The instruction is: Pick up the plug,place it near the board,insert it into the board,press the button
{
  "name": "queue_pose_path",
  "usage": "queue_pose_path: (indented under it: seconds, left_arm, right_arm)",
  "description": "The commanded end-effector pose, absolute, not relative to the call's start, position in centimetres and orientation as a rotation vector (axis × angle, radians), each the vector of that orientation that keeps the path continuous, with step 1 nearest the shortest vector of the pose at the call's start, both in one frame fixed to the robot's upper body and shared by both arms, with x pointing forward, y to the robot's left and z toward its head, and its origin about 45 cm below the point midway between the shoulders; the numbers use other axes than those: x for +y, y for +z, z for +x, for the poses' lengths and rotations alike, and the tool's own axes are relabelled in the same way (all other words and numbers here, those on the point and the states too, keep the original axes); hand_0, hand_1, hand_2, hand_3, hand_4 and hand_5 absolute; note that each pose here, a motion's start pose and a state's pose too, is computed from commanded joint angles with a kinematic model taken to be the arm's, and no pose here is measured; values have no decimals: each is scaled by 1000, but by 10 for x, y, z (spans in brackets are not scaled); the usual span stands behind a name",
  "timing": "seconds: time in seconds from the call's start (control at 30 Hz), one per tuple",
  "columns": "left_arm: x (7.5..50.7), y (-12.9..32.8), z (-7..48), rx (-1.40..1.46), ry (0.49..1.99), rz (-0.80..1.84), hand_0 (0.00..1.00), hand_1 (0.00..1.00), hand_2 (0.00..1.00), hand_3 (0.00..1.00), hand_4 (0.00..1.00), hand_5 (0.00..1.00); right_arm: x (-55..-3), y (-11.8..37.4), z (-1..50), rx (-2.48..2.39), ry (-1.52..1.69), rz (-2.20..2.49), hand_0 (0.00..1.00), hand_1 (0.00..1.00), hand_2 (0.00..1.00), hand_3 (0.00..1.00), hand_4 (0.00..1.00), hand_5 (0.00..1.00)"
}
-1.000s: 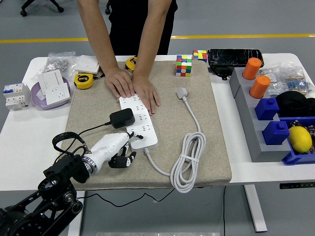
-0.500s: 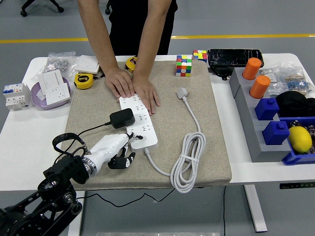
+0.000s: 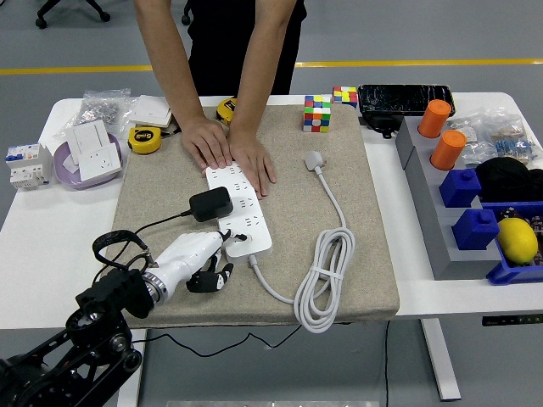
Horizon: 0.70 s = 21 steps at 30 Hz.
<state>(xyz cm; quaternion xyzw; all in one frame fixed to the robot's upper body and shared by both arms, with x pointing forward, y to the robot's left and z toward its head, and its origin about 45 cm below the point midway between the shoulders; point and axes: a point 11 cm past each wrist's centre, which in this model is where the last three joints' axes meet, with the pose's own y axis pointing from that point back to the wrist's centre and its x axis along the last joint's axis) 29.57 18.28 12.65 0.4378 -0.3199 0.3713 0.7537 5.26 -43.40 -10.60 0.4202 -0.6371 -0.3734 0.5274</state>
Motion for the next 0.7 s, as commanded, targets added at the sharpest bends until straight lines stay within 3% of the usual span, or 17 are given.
queue_pose_path:
  seconds: [0.4, 0.43, 0.6, 0.63, 0.7]
  left_arm:
    - [171, 189, 303, -676, 911, 696, 171, 32, 154, 791, 479, 2]
    - [170, 191, 304, -668, 918, 678, 213, 83, 196, 758, 484, 2]
    - [171, 213, 323, -591, 1051, 451, 213, 83, 196, 758, 484, 2]
    - [168, 217, 326, -573, 1073, 384, 257, 194, 237, 553, 504, 2]
    - [162, 225, 330, -534, 1091, 268, 257, 194, 237, 553, 504, 2]
  right_arm:
    - [-434, -106, 52, -1519, -892, 1005, 795, 703, 712, 752, 998, 998]
    - [-434, -106, 52, -1519, -892, 1004, 795, 703, 712, 752, 998, 998]
    - [-432, -107, 53, -1517, -892, 1008, 795, 703, 712, 752, 998, 998]
    - [-432, -107, 53, -1517, -892, 1008, 795, 703, 712, 752, 998, 998]
    - [-432, -107, 53, -1519, -892, 1008, 795, 703, 712, 752, 998, 998]
